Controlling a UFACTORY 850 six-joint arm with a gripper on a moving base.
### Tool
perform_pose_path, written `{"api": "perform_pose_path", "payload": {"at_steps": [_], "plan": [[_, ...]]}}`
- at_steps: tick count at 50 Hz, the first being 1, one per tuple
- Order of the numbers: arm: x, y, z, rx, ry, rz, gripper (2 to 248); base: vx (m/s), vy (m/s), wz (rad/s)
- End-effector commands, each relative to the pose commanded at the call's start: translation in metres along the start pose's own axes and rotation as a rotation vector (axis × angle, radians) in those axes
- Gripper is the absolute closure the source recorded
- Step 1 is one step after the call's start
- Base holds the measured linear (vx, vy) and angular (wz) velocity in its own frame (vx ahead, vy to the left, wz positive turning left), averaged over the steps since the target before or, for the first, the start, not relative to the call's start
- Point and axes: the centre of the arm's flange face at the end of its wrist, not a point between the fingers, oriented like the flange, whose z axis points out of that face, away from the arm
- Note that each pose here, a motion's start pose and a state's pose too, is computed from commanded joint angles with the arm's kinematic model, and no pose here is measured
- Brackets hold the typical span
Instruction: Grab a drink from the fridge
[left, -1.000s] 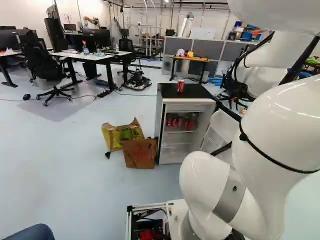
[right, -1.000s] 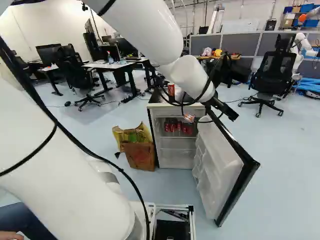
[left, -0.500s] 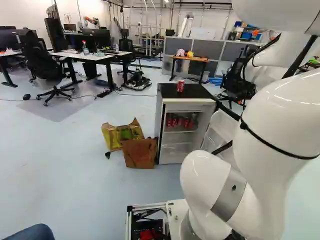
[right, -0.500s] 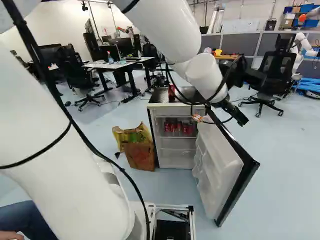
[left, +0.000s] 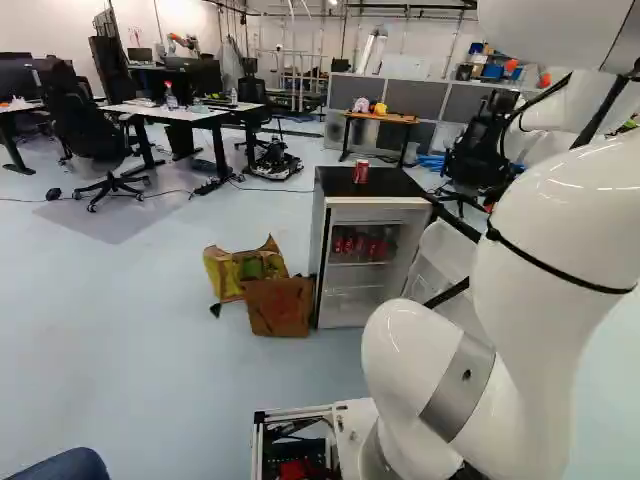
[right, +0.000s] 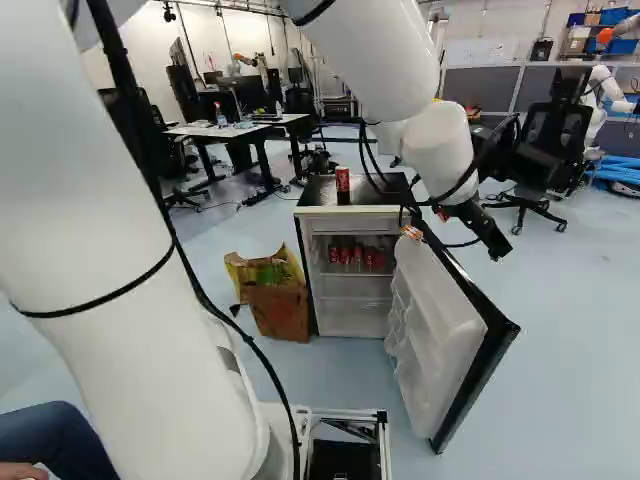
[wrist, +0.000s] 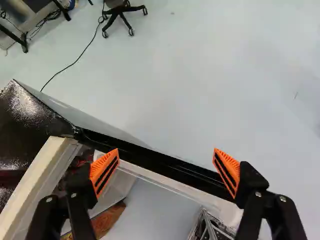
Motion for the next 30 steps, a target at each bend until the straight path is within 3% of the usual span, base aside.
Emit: {"api": "perform_pose_path", "payload": {"at_steps": [30], "plan": [[0.041, 0.004, 0.038, -0.007, -0.088, 0.046, 3, 0.0, 0.0, 0.0]]}}
